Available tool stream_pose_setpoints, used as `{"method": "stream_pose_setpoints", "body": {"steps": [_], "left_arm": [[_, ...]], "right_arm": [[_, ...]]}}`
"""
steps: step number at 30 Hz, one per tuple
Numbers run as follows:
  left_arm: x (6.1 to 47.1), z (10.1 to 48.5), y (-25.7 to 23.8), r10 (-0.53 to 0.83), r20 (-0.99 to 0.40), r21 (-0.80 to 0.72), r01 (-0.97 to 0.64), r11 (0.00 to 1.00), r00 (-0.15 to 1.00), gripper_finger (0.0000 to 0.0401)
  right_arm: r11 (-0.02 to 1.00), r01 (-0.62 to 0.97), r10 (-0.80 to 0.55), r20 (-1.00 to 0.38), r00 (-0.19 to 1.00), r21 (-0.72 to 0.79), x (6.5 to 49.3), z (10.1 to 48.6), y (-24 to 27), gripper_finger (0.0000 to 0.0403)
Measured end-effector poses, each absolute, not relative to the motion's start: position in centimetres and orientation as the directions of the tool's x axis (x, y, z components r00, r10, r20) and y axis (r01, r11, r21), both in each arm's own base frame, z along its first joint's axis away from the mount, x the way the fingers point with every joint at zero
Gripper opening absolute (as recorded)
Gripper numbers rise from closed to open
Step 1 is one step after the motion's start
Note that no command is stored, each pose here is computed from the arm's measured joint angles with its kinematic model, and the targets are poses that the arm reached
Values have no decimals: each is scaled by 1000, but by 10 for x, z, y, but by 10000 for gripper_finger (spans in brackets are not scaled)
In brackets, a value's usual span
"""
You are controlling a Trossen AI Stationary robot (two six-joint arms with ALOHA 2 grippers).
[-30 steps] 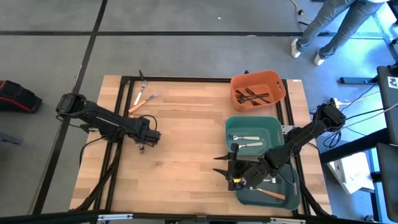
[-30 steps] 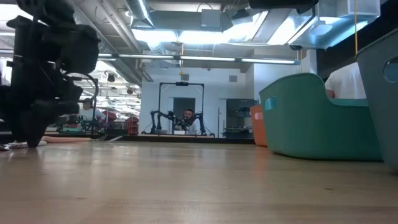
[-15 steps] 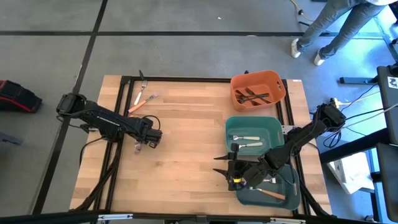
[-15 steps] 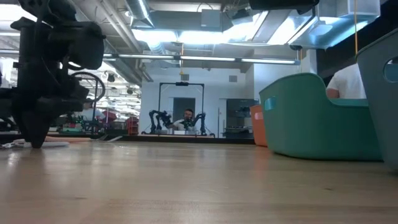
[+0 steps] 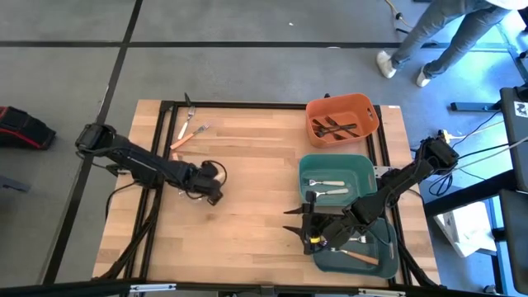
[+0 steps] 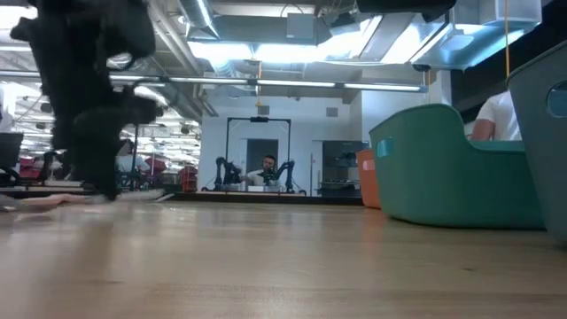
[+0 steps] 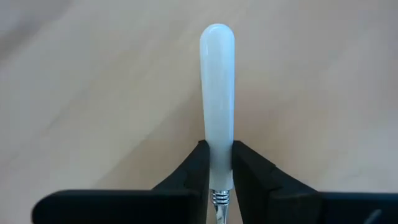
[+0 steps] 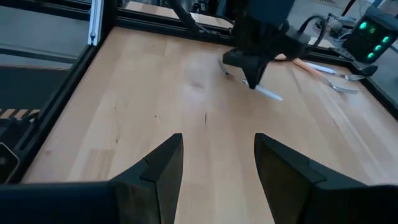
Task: Sort silverware by color (type)
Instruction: Put the white fork into the green bin
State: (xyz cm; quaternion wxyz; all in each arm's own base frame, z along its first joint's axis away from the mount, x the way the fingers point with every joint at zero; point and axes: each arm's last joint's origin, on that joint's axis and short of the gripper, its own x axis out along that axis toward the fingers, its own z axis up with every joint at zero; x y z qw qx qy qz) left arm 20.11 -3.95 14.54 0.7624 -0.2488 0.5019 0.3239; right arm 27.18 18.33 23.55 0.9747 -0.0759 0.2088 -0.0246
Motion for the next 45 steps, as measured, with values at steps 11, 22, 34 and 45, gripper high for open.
{"method": "stream_pose_setpoints", "body": {"steps": [11, 22, 34, 45], "left_arm": [[231, 186, -101, 243, -621, -136, -407, 903, 745, 33], [238, 195, -159, 86, -353, -38, -106, 994, 932, 15], [251, 168, -160, 112, -402, -35, -138, 990, 909, 4], [252, 167, -158, 89, -423, -77, -134, 988, 902, 4]], "right_arm": [[997, 35, -61, -410, 910, -71, 273, 235, 183, 207], [994, 49, -82, -393, 916, -93, 312, 202, 170, 275], [999, 30, -41, -314, 948, -41, 349, 172, 152, 276], [984, -152, 180, -545, 819, 97, 353, 135, 177, 276]]}}
